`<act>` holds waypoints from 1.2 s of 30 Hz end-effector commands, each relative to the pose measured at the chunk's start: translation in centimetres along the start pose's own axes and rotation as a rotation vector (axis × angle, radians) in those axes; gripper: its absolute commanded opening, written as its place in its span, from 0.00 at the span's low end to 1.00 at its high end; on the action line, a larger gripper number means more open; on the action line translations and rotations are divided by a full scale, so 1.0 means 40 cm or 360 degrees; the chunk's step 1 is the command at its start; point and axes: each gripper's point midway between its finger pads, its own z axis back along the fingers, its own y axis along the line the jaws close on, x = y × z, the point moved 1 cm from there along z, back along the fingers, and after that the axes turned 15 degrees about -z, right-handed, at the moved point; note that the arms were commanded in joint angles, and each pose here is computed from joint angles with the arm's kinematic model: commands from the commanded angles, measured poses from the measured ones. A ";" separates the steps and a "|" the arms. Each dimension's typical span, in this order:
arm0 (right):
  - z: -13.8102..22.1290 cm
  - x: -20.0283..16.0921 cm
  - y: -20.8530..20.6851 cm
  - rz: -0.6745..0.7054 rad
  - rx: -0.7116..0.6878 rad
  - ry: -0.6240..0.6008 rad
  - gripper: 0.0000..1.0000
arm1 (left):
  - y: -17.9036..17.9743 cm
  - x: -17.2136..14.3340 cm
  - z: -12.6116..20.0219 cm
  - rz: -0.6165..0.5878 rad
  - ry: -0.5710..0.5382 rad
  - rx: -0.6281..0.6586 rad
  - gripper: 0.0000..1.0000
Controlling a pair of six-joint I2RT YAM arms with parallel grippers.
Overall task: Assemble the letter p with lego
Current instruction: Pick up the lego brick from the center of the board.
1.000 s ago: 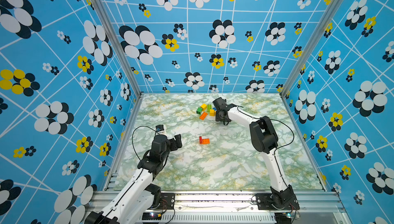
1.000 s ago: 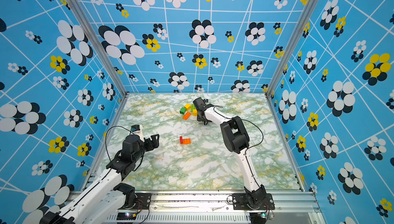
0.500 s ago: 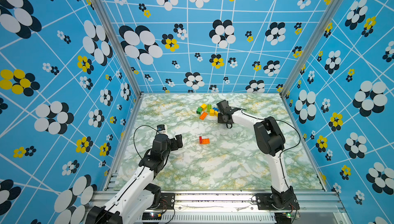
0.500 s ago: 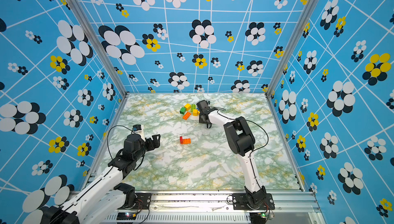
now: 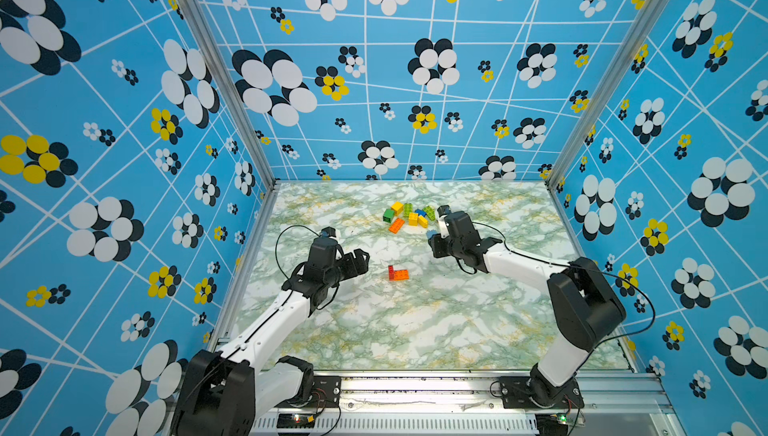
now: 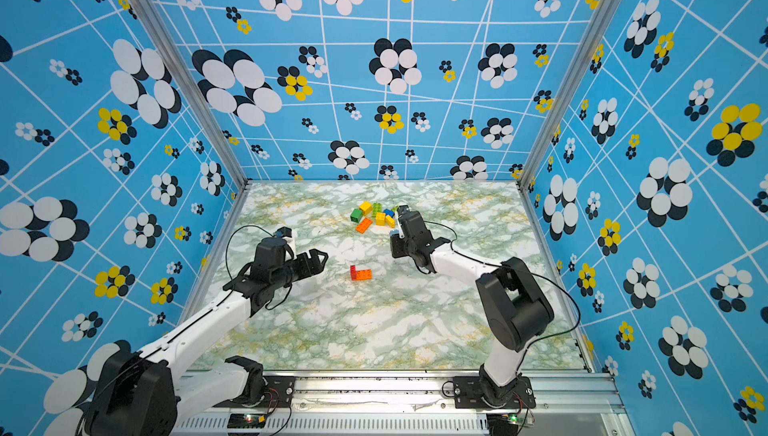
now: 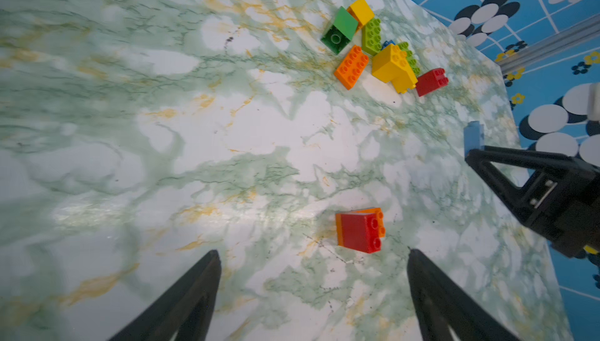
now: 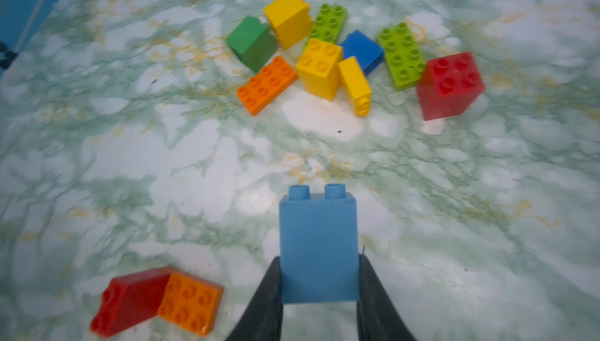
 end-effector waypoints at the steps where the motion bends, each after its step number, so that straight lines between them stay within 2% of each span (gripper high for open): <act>1: 0.042 -0.018 0.096 0.0239 0.0271 -0.0081 0.18 | -0.090 -0.006 -0.001 0.0046 0.0144 -0.0239 0.90; 8: 0.117 -0.074 0.187 0.0382 0.0612 -0.0173 0.17 | -0.216 0.008 0.006 -0.0057 0.0238 -0.0452 0.88; 14: 0.138 -0.102 0.237 0.0444 0.0752 -0.0157 0.16 | -0.288 0.004 -0.001 -0.0132 0.0321 -0.0554 0.77; 22: 0.156 -0.129 0.268 0.0484 0.0850 -0.0131 0.11 | -0.296 0.001 -0.018 -0.0087 0.0368 -0.0567 0.65; 31: 0.159 -0.135 0.277 0.0513 0.0859 -0.0132 0.10 | -0.302 -0.003 -0.029 -0.0058 0.0426 -0.0596 0.47; 34: 0.161 -0.138 0.282 0.0525 0.0864 -0.0134 0.10 | -0.299 -0.004 -0.035 -0.0037 0.0435 -0.0600 0.44; 35: 0.162 -0.139 0.282 0.0530 0.0865 -0.0134 0.09 | -0.296 -0.003 -0.037 -0.0027 0.0437 -0.0602 0.39; 36: 0.161 -0.137 0.283 0.0530 0.0863 -0.0136 0.09 | -0.295 -0.003 -0.038 -0.0019 0.0437 -0.0608 0.38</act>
